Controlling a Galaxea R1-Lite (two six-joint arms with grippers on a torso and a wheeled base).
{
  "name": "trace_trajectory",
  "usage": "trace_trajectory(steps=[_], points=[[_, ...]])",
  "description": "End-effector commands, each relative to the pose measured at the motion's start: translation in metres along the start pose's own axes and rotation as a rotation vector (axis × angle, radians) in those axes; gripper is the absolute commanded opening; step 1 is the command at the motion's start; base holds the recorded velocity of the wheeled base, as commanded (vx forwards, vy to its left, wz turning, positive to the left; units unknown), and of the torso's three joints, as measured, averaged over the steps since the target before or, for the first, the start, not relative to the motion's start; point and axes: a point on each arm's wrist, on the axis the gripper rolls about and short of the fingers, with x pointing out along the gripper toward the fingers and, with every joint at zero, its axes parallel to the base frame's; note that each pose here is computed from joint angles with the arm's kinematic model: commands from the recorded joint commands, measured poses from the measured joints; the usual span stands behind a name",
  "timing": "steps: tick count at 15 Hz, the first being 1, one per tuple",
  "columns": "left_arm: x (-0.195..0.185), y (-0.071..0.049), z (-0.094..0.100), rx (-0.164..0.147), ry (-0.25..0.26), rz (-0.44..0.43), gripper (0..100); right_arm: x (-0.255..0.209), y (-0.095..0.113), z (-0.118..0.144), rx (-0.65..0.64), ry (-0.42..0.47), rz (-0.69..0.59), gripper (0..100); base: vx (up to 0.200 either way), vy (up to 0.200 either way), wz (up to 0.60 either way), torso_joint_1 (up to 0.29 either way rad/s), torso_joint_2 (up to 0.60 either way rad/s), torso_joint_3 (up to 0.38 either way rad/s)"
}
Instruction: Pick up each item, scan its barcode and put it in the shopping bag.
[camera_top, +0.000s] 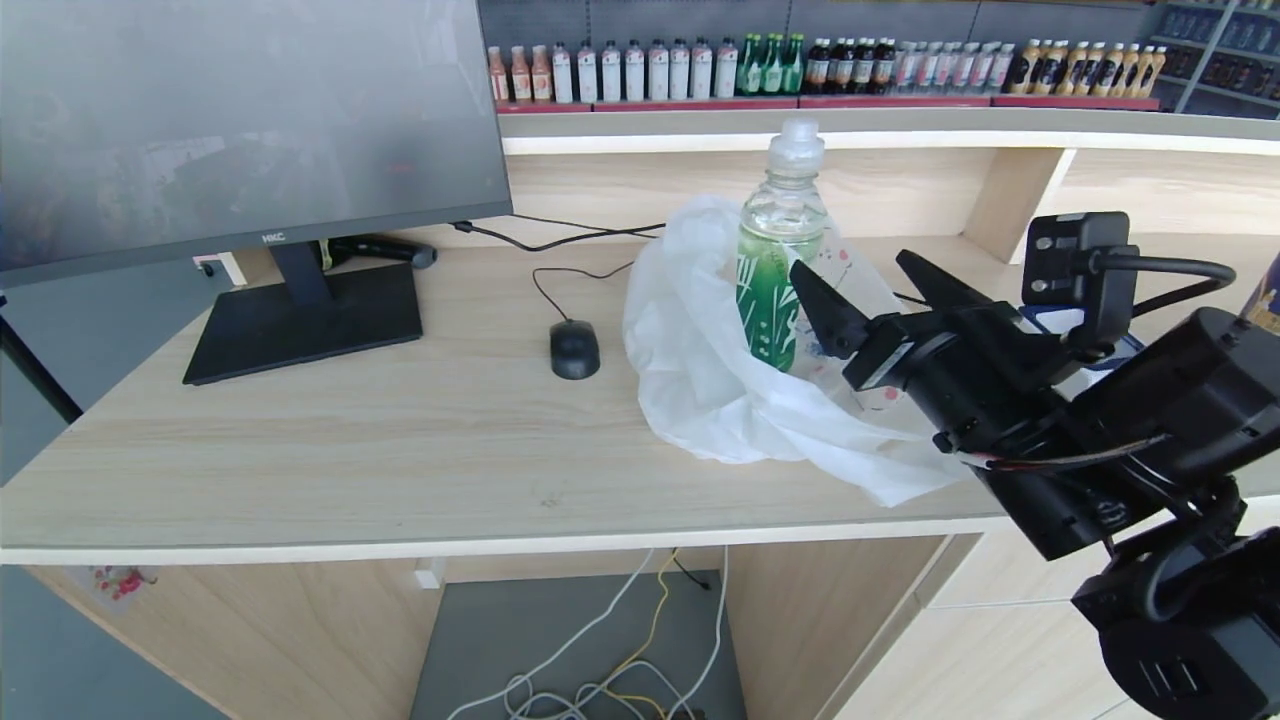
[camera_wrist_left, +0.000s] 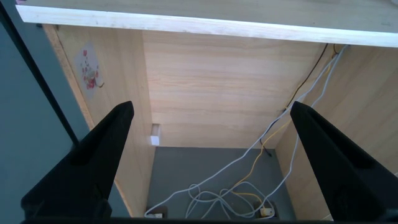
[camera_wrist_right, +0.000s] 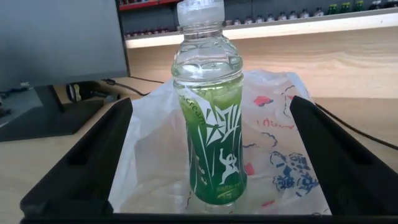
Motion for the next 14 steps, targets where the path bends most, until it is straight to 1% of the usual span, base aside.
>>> trace_trajectory(steps=[1,4,7,9,11,12,14], points=[[0.000,0.000,0.000,0.000,0.000,0.000,100,0.005,-0.003,-0.001,-0.005,-0.012,0.007,100,0.000,0.000,0.00,0.000,0.00,0.000],[0.000,0.000,0.000,-0.003,0.000,0.002,100,0.006,-0.001,-0.002,-0.001,-0.011,0.011,100,-0.200,0.000,0.00,0.001,0.00,0.002],[0.000,0.000,0.000,0.002,0.000,0.000,100,0.004,-0.003,0.001,-0.001,-0.015,0.007,100,0.000,0.000,0.00,0.000,0.00,0.000],[0.000,0.000,0.000,-0.010,0.000,0.002,100,0.004,-0.003,-0.001,0.013,-0.009,0.009,100,0.000,0.000,0.00,0.000,0.00,0.000],[0.000,0.000,0.000,-0.010,0.000,0.002,100,0.004,-0.005,0.000,0.013,-0.012,0.002,100,0.000,-0.200,0.00,0.022,0.01,0.000],[0.000,0.000,0.000,-0.010,0.000,0.002,100,0.004,-0.016,0.002,0.005,-0.016,-0.033,100,0.000,-0.200,0.00,-0.002,-0.01,0.002],[0.000,0.000,0.000,-0.010,0.000,0.002,100,0.001,-0.022,0.004,0.001,-0.014,-0.048,100,0.000,-0.200,0.00,0.012,0.01,0.000]])
